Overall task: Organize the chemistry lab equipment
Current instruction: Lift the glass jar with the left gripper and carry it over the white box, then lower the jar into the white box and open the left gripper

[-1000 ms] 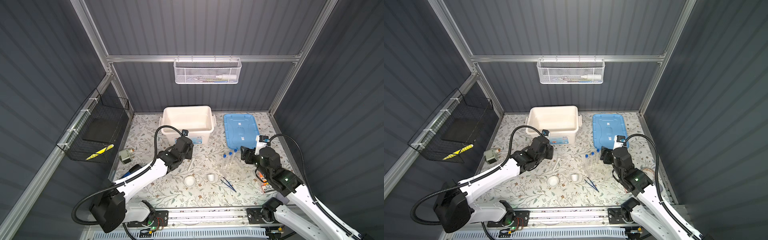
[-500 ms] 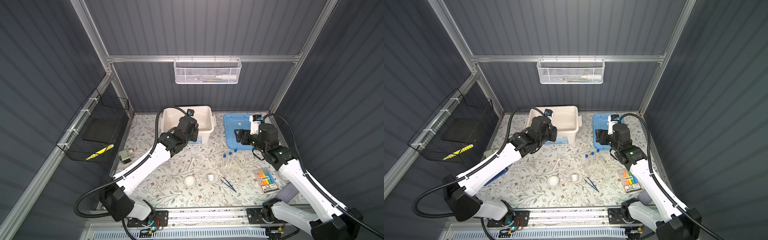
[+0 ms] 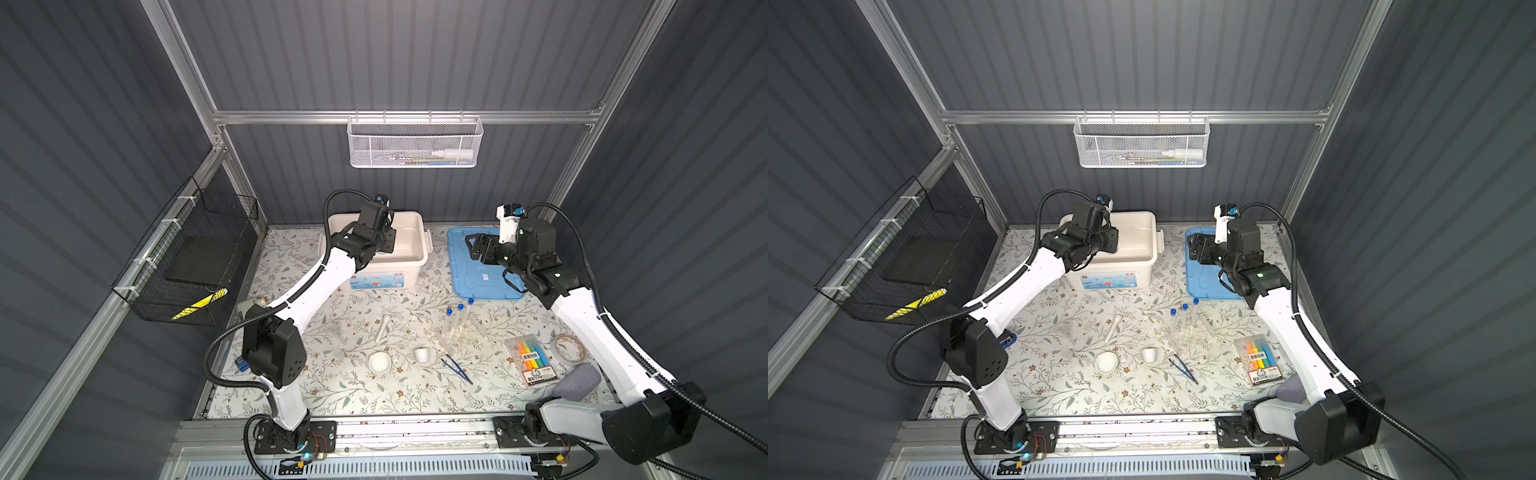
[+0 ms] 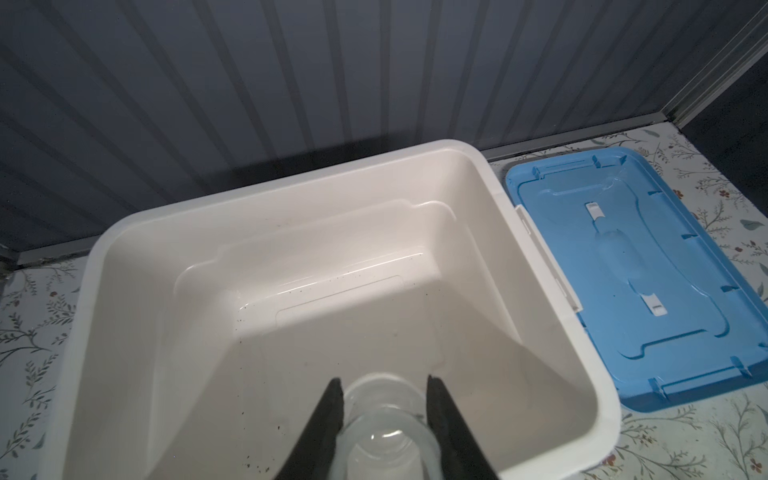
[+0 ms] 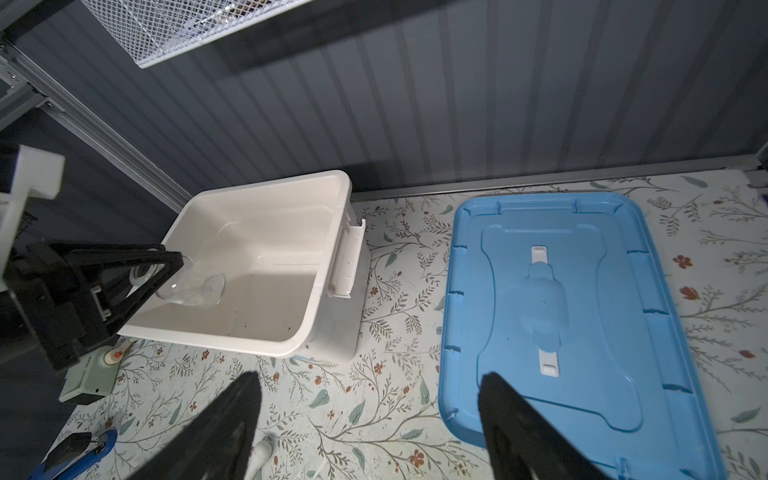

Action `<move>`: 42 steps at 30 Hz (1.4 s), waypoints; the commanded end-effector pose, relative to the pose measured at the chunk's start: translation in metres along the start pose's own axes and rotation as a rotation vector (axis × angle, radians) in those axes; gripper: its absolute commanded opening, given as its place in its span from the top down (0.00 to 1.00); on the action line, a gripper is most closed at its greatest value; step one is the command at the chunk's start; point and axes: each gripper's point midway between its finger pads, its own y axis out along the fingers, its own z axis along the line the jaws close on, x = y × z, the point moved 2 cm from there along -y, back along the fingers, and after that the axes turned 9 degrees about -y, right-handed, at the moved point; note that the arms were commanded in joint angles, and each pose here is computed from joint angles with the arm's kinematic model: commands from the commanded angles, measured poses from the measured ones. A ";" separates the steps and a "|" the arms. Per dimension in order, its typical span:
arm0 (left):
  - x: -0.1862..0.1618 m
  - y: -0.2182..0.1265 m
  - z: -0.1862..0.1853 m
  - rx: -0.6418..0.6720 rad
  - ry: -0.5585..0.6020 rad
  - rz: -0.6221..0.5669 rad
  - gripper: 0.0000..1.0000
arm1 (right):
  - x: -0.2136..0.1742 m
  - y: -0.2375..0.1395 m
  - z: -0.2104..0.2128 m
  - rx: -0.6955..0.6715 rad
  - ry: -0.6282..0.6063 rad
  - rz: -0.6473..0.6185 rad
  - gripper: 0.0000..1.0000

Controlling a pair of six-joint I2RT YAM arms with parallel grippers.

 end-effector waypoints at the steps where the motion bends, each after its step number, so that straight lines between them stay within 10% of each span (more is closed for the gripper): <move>1: 0.023 0.006 -0.025 -0.158 0.037 -0.069 0.77 | -0.004 0.004 -0.001 0.029 -0.007 0.030 0.15; 42: -0.039 0.148 -0.020 -0.343 0.352 0.106 0.77 | -0.042 0.040 -0.036 0.002 0.045 0.136 0.16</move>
